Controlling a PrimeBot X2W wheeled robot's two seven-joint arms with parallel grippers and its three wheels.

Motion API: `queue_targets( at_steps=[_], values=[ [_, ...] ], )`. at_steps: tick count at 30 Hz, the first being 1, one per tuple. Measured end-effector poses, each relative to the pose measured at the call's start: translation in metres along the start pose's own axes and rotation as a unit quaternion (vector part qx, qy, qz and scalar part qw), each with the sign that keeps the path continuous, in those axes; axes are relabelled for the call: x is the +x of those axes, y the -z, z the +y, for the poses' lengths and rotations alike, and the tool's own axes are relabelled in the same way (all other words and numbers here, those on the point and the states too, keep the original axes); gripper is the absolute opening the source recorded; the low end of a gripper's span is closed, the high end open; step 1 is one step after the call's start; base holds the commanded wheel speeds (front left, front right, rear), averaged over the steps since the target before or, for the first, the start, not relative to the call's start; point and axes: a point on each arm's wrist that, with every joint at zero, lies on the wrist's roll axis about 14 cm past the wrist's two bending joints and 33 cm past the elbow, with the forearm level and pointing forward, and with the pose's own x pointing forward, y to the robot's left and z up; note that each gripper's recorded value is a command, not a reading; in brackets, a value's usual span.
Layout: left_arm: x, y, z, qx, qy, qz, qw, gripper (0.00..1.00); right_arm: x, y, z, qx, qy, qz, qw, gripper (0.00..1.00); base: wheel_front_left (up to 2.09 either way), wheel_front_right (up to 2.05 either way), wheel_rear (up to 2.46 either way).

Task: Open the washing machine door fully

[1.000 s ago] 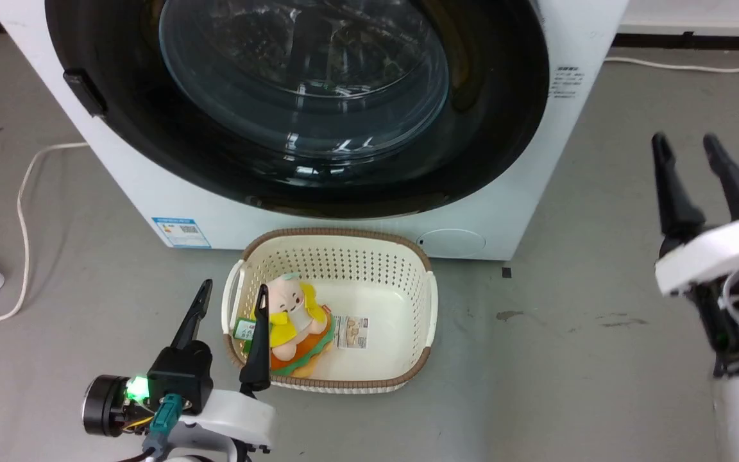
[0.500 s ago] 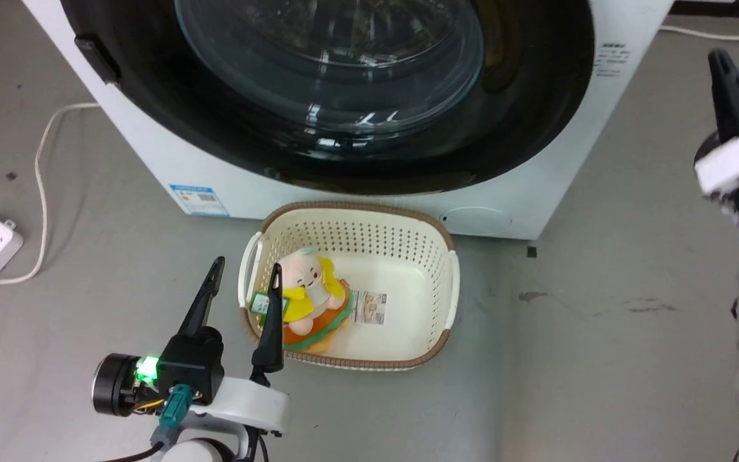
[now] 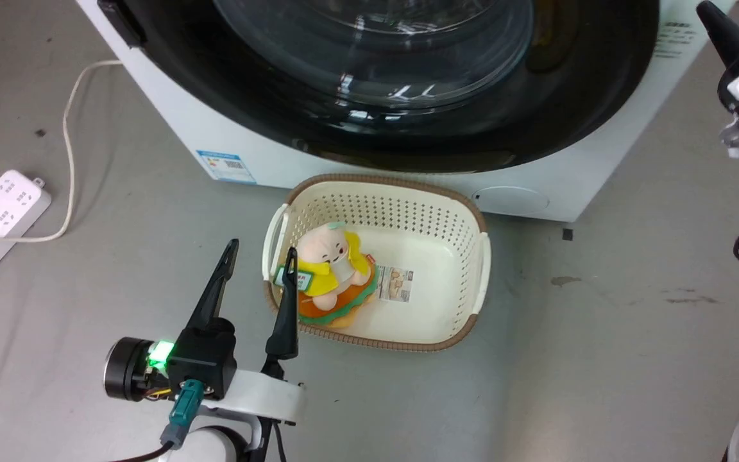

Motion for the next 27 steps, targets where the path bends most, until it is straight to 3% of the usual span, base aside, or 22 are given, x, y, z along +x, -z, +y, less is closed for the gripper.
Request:
queue_targets(
  at_steps=[14, 27],
  values=[
    [0.001, 0.004, 0.006, 0.005, -0.014, -0.001, 1.0, 1.0, 0.036, 0.029, 0.001, 0.108, -0.014, 0.125, 0.986, 0.0, 0.0, 0.0, 0.0],
    [-0.001, -0.007, 0.008, 0.007, -0.019, -0.024, 1.0, 1.0, 0.031, 0.037, 0.011, 0.165, -0.038, 0.194, 0.966, 0.0, 0.0, 0.0, 0.0]
  ],
)
